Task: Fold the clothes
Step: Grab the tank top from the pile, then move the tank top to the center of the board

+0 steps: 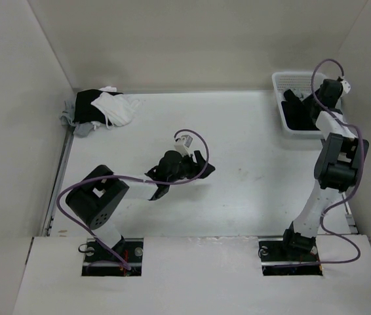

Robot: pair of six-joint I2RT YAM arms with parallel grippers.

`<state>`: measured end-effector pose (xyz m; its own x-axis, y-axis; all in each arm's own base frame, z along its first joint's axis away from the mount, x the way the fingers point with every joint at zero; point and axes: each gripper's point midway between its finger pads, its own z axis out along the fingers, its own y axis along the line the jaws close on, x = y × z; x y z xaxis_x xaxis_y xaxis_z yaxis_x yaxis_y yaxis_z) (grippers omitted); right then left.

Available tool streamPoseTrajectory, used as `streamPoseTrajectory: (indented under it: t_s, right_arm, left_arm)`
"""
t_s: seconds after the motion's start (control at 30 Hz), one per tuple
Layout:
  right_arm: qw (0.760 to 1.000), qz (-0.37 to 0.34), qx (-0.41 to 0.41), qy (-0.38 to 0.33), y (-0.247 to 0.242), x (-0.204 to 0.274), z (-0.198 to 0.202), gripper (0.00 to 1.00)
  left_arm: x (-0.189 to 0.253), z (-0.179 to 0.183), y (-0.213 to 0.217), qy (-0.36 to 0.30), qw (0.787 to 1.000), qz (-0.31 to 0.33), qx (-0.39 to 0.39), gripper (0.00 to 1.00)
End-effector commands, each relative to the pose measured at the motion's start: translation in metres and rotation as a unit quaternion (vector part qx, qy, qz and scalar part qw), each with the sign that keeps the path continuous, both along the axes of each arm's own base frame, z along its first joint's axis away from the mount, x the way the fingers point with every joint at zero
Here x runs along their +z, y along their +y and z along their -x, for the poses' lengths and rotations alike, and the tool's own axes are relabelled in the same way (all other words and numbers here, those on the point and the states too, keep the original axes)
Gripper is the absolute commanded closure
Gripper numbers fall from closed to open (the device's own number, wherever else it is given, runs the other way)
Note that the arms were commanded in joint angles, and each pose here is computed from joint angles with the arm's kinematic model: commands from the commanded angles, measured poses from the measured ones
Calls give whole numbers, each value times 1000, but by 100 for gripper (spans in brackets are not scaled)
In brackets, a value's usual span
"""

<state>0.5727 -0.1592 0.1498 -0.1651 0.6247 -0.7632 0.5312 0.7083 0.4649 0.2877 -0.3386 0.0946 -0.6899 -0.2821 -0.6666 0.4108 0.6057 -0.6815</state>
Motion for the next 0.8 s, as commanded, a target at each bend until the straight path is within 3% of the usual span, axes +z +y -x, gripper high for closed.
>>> streamPoseTrajectory:
  t_s: [0.0,0.17,0.27,0.4,0.47,0.53,0.6,0.77]
  right_arm:
    - [984,37,7,-176,17,153,14,100]
    - [938,30,55,-340,77,301,85,100]
    - [868,40,139,-475,156,425,177,100]
    - [796,61,204,-567,215,507,266,100]
    - [774,62,226,-589,230,527,292,100]
    - [738,55,270,-616,255,549,335,100]
    - [720,56,287,-629,265,556,356,100]
    - [716,43,309,-625,280,545,357,100]
  left_arm:
    - [23,-7,-5,-29,999,30,-2,43]
    - [23,-9,-3,-30,999,33,3,43]
    - [24,-17,8,-29,999,37,23,43]
    - [28,-30,26,-24,997,45,59,43]
    - [30,-34,34,-24,996,49,72,44]
    - [44,-49,70,-27,989,65,129,44]
    - [56,-54,92,-36,983,77,162,44]
    - [94,-46,129,-76,970,92,210,42]
